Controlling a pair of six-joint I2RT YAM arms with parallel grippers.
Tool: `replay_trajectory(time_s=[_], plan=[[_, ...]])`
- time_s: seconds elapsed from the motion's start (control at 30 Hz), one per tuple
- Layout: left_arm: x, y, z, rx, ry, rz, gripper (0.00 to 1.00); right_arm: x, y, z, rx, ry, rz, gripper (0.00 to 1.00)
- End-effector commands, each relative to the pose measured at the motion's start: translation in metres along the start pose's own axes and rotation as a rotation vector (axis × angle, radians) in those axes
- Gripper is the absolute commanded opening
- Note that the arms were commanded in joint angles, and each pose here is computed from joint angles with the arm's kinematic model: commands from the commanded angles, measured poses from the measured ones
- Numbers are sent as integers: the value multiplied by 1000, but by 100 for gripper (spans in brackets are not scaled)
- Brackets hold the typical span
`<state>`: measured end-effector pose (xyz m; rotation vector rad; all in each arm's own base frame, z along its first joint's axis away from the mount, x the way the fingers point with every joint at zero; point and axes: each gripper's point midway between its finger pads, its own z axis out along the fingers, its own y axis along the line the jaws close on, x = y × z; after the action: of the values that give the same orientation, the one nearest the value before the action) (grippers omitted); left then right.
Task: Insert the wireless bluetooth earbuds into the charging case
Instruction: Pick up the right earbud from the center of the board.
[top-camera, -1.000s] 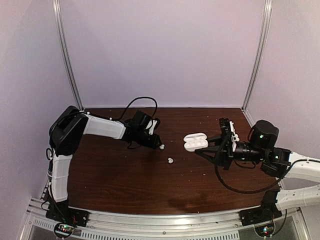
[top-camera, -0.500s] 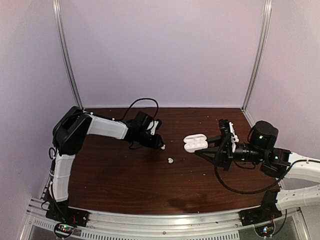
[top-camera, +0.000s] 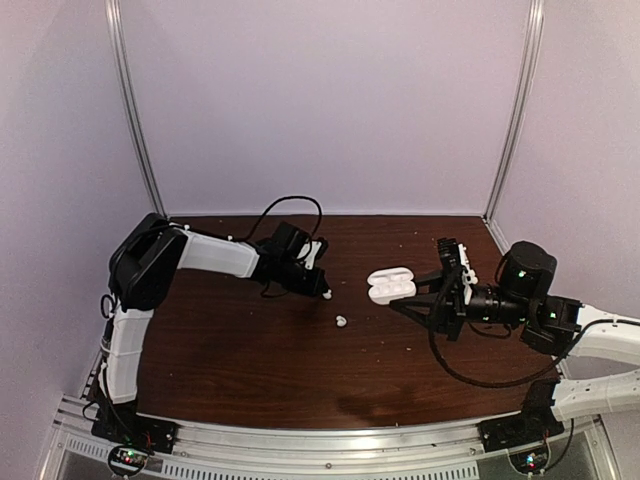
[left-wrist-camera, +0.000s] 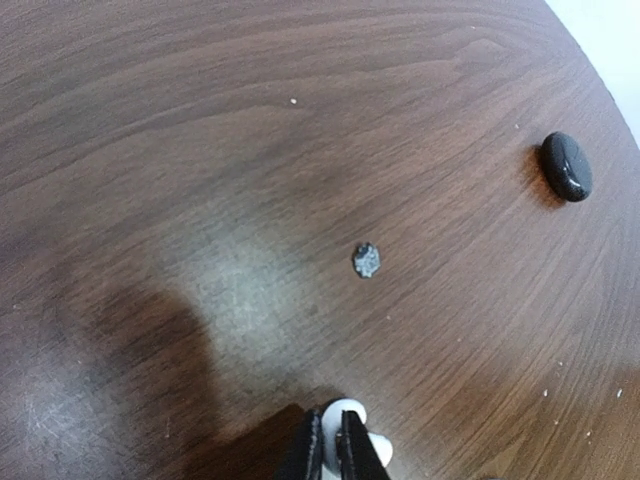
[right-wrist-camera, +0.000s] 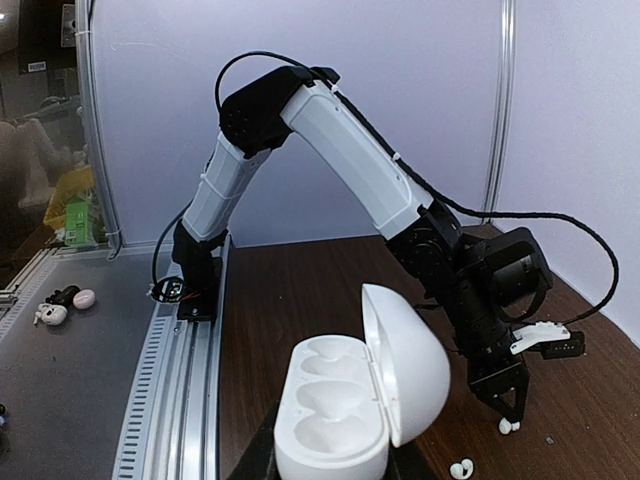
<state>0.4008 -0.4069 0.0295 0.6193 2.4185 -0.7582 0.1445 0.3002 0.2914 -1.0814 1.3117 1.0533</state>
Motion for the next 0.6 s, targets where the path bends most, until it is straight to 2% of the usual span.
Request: replay_trajectory(time_s=[0.0,0.2,0.43,0.57], plan=[[3,-8,6,36,24,19,8,-5,-3,-3,21,-18,-8,1],[-7,-17,-3,60,-1,42,0,-5,-4,-3,28,-17,-11,0],[-38,-18,-48,-29,-106,163,0,-5,-5,-3,29,-15,2,0],[-35,-16,-72,-60,-133,211,0,-5,-6,-2,31,-14,8,0]])
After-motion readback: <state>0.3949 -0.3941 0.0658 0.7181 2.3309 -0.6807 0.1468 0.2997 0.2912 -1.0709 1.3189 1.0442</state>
